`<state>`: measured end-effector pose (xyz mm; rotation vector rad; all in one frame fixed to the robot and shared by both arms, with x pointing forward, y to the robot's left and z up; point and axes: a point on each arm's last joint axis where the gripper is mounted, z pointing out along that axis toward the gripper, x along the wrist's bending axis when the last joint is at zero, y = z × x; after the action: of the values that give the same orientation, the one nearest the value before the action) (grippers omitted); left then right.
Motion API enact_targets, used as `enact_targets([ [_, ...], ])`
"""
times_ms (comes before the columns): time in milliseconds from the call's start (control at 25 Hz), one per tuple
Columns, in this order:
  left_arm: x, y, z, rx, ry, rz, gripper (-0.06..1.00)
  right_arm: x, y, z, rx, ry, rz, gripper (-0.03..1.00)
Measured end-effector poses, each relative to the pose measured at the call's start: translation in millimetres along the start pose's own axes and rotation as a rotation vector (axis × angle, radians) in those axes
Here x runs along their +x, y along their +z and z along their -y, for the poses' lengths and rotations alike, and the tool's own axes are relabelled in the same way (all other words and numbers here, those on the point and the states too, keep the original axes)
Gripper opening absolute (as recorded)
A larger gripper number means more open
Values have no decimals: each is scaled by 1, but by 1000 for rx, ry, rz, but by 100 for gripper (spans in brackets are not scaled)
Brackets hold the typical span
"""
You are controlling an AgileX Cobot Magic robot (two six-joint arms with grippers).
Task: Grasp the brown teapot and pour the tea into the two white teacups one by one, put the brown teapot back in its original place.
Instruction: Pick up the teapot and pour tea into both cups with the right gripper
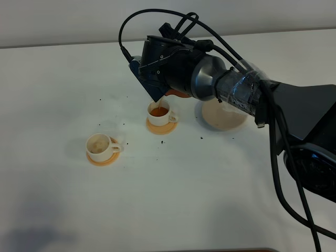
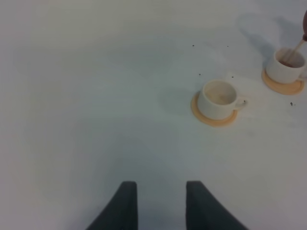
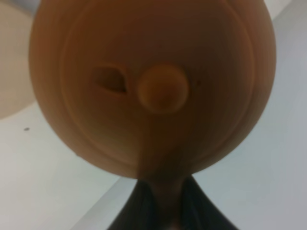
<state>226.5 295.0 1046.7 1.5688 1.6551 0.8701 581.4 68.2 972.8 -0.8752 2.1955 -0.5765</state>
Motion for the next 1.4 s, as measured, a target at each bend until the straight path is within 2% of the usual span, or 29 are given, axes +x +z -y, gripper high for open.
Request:
enact_targets([
  [1400,0,0,0,0,0,0,25,-3,-2,1,38,-82,28,9],
])
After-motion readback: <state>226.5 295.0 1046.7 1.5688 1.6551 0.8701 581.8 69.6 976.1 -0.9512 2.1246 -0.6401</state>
